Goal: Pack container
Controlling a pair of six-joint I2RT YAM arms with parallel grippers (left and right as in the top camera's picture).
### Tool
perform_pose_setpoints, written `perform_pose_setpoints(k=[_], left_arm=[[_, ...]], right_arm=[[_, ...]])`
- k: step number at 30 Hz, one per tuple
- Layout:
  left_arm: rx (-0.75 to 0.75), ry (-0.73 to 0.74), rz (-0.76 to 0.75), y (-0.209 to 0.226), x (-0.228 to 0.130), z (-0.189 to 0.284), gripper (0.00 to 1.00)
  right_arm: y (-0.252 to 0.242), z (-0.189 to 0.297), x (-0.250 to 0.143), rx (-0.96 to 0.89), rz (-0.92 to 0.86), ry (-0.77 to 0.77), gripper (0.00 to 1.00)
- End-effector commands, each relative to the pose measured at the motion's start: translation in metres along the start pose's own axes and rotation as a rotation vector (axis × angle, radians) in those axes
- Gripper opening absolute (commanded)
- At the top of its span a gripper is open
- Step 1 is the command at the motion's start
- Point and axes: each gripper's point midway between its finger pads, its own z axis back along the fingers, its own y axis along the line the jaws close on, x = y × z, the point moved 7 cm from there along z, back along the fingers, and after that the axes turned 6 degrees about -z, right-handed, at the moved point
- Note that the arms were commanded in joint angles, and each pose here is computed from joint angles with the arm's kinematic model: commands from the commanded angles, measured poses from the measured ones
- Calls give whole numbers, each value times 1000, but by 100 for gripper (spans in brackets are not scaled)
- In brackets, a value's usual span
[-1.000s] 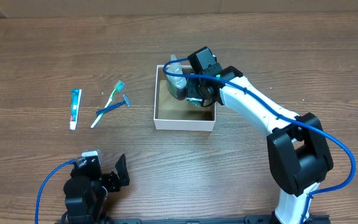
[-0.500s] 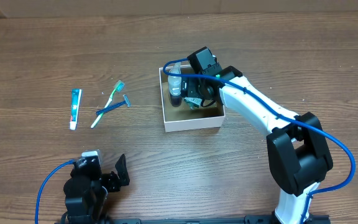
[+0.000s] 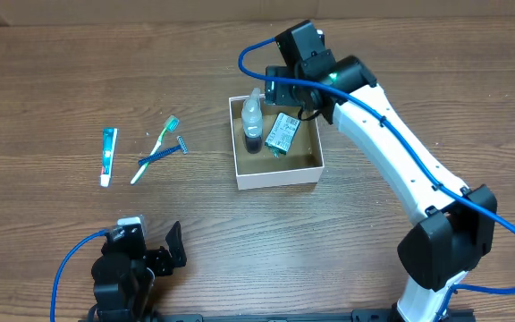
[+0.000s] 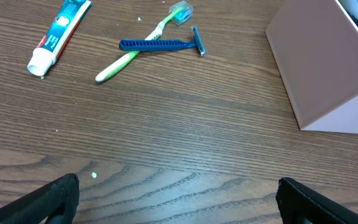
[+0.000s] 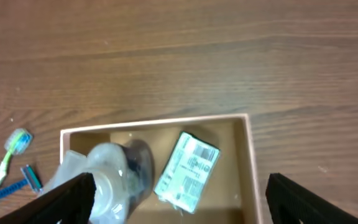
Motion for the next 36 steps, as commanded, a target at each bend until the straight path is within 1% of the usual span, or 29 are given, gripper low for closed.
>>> perform_pose_setpoints(k=[1, 3, 5, 6, 10, 11, 15, 19, 24, 30, 36], left_arm=[[-1, 4, 13, 0, -4, -2, 100], [-1, 4, 13, 0, -4, -2, 100], [-1, 4, 13, 0, -4, -2, 100], [-1, 4, 13, 0, -4, -2, 100], [-1, 4, 13, 0, -4, -2, 100], [-1, 4, 13, 0, -4, -2, 100], [-1, 4, 13, 0, -4, -2, 100], [-1, 4, 13, 0, -4, -2, 100], [-1, 4, 13, 0, -4, -2, 100], [-1, 4, 13, 0, -4, -2, 100], [-1, 4, 13, 0, -4, -2, 100]], right_arm=[[-24, 36, 22, -72, -44, -57, 90], [-58, 34, 15, -182, -130, 22, 90], [-79, 34, 14, -234, -185, 65, 91], [-93, 35, 13, -267, -218, 92, 93], [-120, 26, 4, -308, -268, 181, 93], [-125, 18, -6, -327, -268, 220, 93], [-129, -11, -37, -342, -264, 307, 93], [-132, -31, -59, -333, -277, 360, 93], [-127, -36, -68, -319, -261, 384, 93], [-94, -34, -82, -291, -195, 383, 93], [-91, -33, -86, -297, -193, 392, 93]])
